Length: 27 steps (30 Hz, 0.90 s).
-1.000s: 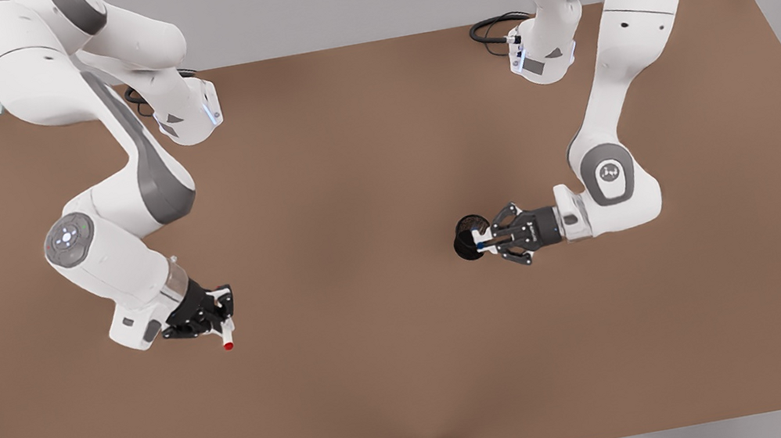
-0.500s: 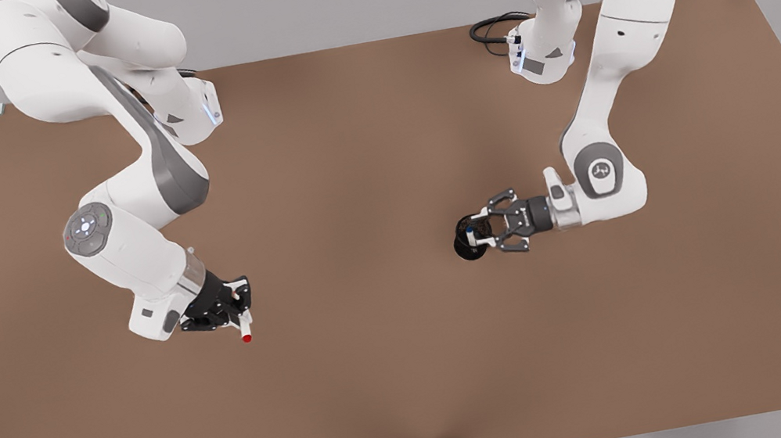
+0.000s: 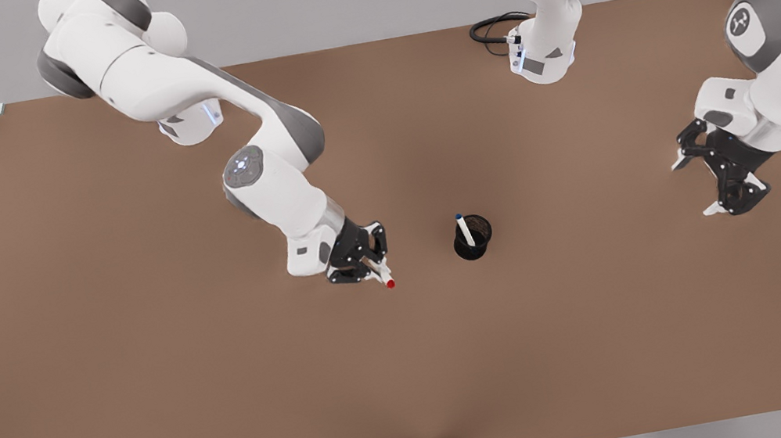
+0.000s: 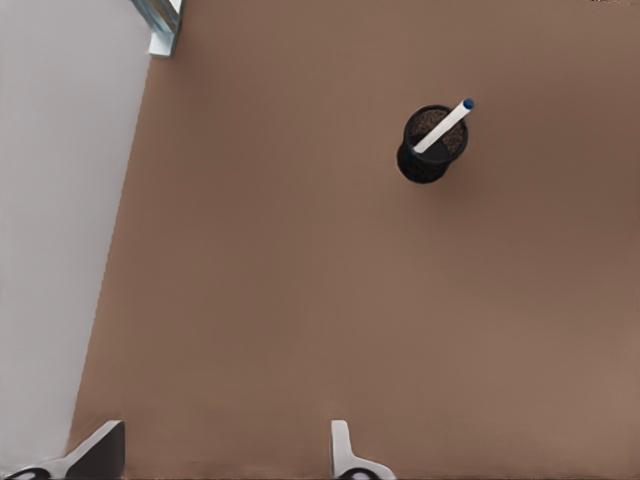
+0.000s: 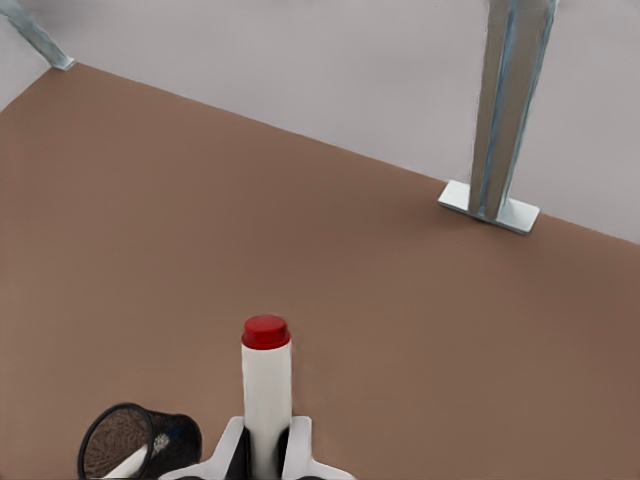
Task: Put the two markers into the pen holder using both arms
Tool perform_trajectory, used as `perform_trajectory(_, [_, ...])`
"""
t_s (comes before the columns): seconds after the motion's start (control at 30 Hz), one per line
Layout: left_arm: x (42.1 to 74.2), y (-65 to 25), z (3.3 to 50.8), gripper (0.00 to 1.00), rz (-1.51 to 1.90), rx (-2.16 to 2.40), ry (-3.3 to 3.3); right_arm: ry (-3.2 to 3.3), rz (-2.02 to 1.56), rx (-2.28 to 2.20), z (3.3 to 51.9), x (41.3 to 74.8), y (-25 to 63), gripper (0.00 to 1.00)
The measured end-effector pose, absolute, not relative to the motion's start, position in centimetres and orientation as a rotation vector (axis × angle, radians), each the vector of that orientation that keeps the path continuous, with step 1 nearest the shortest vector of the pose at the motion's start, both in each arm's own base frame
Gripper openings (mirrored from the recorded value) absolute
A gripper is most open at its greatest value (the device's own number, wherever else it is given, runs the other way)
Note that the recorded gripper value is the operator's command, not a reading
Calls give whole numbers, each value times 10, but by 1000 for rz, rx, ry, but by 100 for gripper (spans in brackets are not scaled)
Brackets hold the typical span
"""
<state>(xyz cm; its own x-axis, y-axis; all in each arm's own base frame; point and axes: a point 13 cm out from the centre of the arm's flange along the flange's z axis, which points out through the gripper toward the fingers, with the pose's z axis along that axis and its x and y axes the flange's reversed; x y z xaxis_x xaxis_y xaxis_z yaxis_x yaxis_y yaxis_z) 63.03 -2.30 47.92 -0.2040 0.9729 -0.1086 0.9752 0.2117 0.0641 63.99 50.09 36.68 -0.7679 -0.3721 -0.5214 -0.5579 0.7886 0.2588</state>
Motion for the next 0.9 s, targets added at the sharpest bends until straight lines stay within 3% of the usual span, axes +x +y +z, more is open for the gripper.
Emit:
perform_trajectory(0.4, [606,-9,448,100,-54,1145,2988,2043,661,-742,397,586,703,21])
perform_trajectory(0.6, [604,-7,440,100,-54,854,3110,1996,655,-720,338,601,704,21])
perform_trajectory(0.73, [604,-5,435,100,-53,702,3161,1962,689,-712,335,593,711,21])
perform_trajectory(0.9, [605,-5,428,100,-52,554,3203,1985,690,-729,283,581,709,21])
